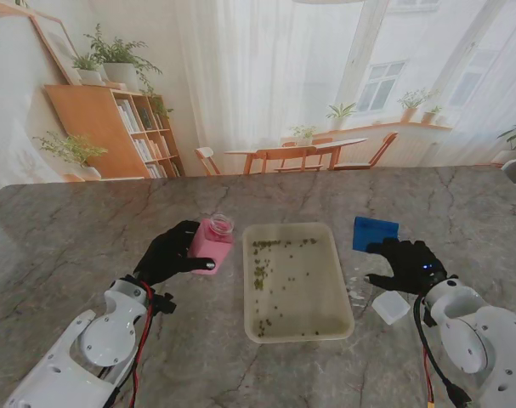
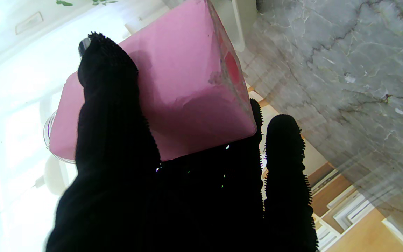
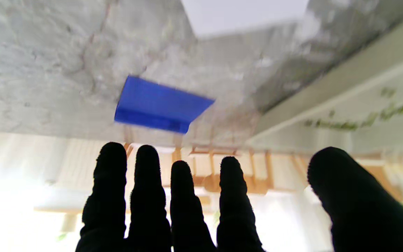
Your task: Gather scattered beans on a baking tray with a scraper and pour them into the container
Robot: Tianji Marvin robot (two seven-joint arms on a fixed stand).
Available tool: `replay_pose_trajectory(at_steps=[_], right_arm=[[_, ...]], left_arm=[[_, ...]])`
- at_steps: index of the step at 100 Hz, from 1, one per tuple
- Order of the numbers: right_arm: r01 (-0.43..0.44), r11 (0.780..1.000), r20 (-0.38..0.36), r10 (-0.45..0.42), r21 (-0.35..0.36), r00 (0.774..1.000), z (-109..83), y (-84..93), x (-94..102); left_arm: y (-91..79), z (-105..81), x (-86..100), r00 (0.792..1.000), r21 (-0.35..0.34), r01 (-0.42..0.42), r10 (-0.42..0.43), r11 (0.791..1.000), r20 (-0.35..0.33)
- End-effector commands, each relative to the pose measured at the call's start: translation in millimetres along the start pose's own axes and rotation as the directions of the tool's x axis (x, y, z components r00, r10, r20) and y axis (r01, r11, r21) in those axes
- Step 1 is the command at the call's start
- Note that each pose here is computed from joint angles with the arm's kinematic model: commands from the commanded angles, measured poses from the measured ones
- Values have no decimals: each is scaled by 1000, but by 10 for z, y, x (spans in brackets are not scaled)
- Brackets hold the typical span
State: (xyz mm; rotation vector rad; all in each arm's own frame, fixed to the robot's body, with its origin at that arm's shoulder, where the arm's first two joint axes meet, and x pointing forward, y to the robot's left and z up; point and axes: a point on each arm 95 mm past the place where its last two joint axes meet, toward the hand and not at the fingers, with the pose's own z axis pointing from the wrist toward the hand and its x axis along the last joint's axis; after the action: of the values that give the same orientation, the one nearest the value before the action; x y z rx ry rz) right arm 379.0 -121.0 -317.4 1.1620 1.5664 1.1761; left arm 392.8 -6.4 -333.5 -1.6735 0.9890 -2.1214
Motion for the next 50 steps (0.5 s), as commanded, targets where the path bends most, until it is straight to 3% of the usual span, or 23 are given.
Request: replay_pose_trajectory(at_steps=[1, 23, 38, 50], right_arm=[[-12, 998, 15, 13, -64, 1000, 40, 230, 39], [-143, 962, 66, 162, -235, 985, 53, 469, 253], [-216, 922, 59, 247, -320, 967, 61, 448, 460], [-240, 911, 49, 271, -336, 961, 70, 373, 582]], left_arm=[[29, 39, -30, 1000, 0, 16, -16, 1000, 9], [83, 151, -226, 999, -53, 29, -28, 998, 25], [125, 204, -396, 999, -91, 30, -27, 995, 31], [177, 224, -499, 998, -106, 40, -36, 994, 42]])
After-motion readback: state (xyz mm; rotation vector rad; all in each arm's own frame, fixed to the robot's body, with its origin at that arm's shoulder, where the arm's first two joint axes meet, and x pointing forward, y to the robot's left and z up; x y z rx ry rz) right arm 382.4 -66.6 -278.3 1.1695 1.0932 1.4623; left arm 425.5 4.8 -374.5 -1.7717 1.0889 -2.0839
